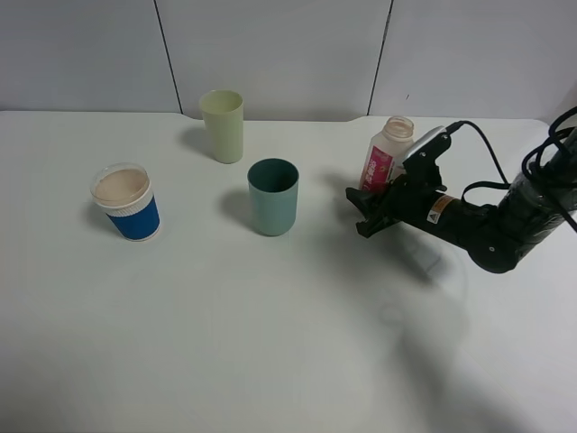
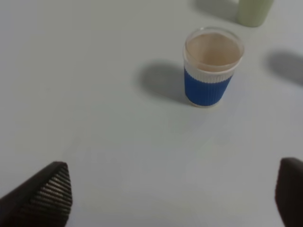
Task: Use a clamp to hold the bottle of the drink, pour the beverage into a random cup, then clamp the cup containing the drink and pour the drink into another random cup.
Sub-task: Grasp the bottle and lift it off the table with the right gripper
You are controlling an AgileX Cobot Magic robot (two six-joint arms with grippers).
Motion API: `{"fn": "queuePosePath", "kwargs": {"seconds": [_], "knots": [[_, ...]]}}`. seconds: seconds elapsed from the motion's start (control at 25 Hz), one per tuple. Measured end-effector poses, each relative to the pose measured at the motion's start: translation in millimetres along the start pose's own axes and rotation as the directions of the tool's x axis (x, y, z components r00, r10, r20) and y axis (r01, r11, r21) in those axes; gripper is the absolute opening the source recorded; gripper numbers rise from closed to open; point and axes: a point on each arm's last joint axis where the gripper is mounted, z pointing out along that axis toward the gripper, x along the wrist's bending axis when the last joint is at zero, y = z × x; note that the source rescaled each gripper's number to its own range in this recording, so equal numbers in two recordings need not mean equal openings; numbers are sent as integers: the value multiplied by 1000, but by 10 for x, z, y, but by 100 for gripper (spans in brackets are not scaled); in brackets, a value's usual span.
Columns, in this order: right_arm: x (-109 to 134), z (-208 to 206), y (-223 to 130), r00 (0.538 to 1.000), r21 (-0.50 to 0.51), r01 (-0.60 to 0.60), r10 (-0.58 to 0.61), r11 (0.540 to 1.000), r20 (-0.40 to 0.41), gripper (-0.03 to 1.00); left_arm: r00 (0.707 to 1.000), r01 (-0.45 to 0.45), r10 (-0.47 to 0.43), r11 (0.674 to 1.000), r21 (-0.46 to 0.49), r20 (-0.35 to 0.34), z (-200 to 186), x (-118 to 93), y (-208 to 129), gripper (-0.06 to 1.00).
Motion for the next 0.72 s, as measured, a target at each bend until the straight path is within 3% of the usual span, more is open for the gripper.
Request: {"fn": "queuePosePath", "kwargs": {"seconds": [0.28,0.72], "knots": [[94,39,68,998,-7,-64,63,998,-19,3,1000,0,0,1000,0,0,0,0,0,57],[17,-1,421,999,-64,-44,43,997,-3,3,1000,0,0,1000,0,0,0,0,0,57]]}}
